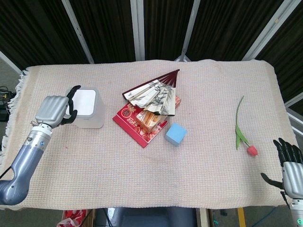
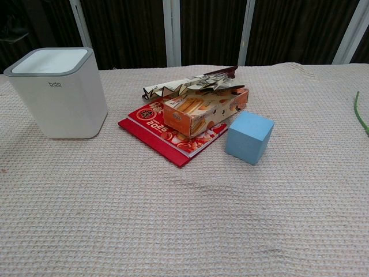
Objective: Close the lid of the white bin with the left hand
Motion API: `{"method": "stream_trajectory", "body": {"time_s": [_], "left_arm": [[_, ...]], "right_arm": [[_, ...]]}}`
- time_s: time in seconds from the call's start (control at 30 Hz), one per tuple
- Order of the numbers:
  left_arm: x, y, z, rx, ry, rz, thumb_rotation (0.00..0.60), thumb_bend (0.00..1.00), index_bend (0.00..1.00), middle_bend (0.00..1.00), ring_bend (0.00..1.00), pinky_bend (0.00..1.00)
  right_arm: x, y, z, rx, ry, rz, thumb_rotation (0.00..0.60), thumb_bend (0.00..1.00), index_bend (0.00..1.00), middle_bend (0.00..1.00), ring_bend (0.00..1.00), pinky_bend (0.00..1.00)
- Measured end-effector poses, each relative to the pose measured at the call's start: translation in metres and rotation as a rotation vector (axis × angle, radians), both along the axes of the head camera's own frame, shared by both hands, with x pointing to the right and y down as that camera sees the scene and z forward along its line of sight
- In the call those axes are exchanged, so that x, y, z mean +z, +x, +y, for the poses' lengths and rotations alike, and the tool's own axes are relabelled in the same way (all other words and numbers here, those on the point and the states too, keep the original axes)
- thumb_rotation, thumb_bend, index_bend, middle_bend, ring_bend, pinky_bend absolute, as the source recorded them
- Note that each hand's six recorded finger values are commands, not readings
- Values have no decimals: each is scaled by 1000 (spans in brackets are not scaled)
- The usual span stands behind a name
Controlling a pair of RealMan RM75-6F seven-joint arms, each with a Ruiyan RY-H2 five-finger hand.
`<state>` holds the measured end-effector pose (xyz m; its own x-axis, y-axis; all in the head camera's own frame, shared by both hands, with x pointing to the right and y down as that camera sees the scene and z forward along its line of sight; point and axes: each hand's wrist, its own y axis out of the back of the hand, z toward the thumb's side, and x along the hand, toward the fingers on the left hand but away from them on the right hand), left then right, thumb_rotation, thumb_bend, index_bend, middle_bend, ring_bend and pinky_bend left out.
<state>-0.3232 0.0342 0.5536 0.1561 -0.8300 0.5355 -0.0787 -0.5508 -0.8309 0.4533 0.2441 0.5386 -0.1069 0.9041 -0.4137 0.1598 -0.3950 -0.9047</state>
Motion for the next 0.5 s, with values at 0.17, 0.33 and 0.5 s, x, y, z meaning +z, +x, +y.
{"method": "stream_trajectory", "body": {"time_s": [0.17, 0.33, 0.5], "left_arm": [[-8, -27, 28, -21, 87, 11, 600, 157, 0, 0, 0, 9], [-4, -74, 81, -70, 144, -3, 600, 106, 0, 0, 0, 0], [5, -111, 140, -78, 115, -49, 600, 105, 0, 0, 0, 0]], "right_arm": [[-1, 2, 0, -1, 0, 16, 600, 194, 0, 0, 0, 0], [-2, 2, 0, -13, 4, 32, 600, 195, 0, 0, 0, 0], [-3, 1, 0, -32, 11, 51, 600, 194, 0, 0, 0, 0]]}}
